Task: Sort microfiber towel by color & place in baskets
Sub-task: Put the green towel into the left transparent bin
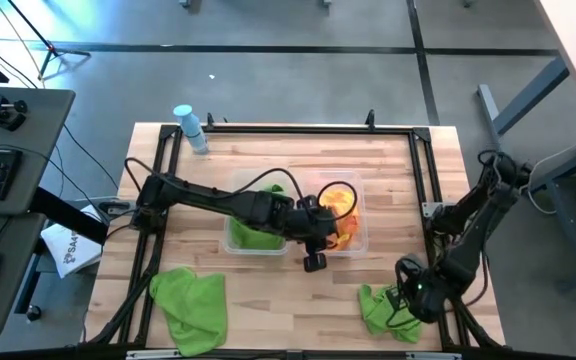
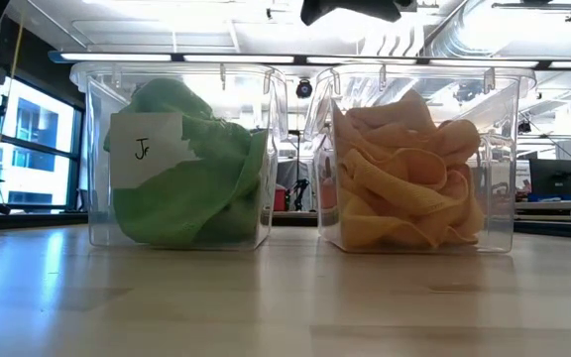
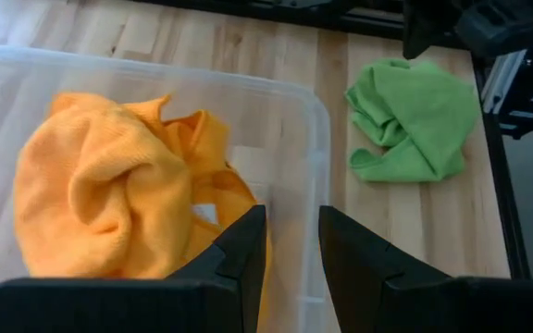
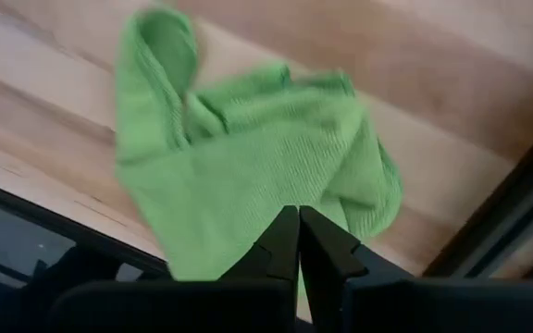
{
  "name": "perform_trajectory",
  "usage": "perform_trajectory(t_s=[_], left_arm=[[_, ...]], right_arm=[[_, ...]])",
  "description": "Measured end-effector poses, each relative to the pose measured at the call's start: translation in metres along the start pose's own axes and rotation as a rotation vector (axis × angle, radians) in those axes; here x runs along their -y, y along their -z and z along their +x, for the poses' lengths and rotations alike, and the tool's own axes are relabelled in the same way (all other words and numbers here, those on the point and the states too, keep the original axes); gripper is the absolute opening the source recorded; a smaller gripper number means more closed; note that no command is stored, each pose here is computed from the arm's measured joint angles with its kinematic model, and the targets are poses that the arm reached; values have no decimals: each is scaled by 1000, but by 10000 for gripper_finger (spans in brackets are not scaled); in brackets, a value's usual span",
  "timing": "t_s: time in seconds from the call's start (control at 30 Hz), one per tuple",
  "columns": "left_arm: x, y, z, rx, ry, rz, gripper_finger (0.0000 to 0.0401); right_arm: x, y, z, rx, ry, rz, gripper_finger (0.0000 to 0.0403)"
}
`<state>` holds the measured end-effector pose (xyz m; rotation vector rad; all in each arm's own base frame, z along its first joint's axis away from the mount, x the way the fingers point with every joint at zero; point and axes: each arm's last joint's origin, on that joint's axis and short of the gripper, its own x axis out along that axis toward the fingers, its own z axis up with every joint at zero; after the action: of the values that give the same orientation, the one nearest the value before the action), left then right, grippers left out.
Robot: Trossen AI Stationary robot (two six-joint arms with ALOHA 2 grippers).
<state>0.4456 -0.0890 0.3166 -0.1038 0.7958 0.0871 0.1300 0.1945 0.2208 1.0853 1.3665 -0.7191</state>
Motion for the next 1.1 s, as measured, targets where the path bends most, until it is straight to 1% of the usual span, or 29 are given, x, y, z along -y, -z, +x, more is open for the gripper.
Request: perform_trajectory(t_s=[0.1, 0.2, 0.3, 0.47, 0.57, 0.73, 0.8, 0.93, 1.03, 1.1], left_arm=[[5, 1, -1, 2, -6, 1, 91], [7, 2, -1, 1, -2, -2, 91], [9, 3, -2, 1, 1, -19, 91], [10, 3, -2, -1, 1, -43, 91], [11, 6, -2, -23, -3, -37, 91], [14, 13, -7, -82, -12, -2, 91], [15, 15, -15, -99, -30, 29, 91], [14, 12, -41, -68, -57, 67, 91], [13, 14, -62, -29, -87, 89, 87], [10, 18, -75, -13, -98, 92, 82]], right_arm=[[0, 11, 11, -10, 18, -4, 31], [0, 19, 19, -12, 26, 7, 70], [-1, 26, 25, -13, 9, 15, 109], [-5, 30, 30, 23, -53, -9, 159], [-5, 29, 34, 46, -45, -18, 178], [-7, 28, 49, 99, 2, -37, 190], [-9, 27, 57, 113, 21, -60, 190], [-12, 27, 72, 137, 54, -114, 189], [-14, 28, 81, 146, 61, -165, 174], [-15, 29, 85, 147, 64, -190, 152]])
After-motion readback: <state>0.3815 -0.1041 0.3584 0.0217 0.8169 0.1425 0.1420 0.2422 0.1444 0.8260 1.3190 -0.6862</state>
